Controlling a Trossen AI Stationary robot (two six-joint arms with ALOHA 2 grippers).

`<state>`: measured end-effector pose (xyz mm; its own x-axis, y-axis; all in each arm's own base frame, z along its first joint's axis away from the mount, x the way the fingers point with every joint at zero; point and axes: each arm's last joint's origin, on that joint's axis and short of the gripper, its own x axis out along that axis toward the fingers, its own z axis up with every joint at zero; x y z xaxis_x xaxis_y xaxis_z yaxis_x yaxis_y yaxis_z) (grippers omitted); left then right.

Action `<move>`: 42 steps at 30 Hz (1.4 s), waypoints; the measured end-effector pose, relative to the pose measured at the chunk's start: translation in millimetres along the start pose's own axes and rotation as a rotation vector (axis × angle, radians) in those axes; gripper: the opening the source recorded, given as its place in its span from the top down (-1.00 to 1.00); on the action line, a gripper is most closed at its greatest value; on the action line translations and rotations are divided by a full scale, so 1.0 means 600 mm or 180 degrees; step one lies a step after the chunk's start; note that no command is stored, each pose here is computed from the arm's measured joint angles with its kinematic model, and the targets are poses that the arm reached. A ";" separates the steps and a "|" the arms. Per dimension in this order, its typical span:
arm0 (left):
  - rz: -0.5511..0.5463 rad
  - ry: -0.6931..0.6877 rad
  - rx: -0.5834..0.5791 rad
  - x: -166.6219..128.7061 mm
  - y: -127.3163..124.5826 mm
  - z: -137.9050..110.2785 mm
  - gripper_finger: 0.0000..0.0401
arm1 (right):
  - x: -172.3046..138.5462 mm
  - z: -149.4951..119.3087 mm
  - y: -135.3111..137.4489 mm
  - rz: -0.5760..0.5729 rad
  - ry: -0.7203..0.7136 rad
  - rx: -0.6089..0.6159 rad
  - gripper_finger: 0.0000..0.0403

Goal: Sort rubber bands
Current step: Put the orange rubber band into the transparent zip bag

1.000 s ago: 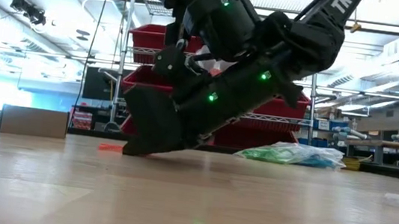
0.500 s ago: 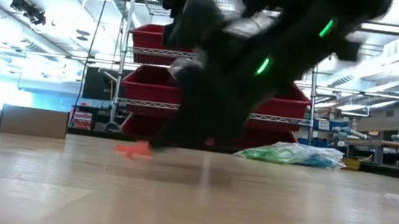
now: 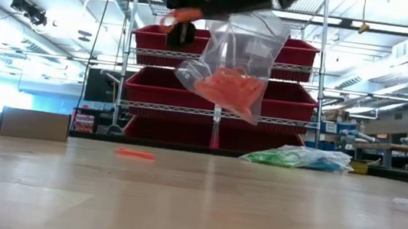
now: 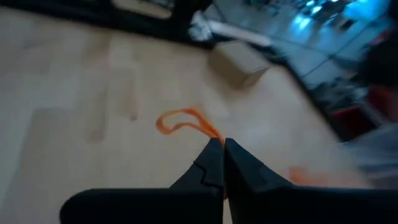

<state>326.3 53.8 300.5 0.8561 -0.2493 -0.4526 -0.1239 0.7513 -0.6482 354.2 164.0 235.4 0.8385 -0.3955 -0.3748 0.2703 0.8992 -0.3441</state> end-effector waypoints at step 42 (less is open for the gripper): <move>-0.0011 -0.0035 0.0016 0.000 -0.001 0.002 0.92 | -0.079 -0.002 -0.165 -0.0887 0.0876 -0.0397 1.00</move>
<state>326.9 54.0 301.5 0.8620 -0.2453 -0.4435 -0.1184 0.7535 -0.6467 286.9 93.8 286.2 0.5788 -0.6713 -0.4630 0.3957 0.7276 -0.5604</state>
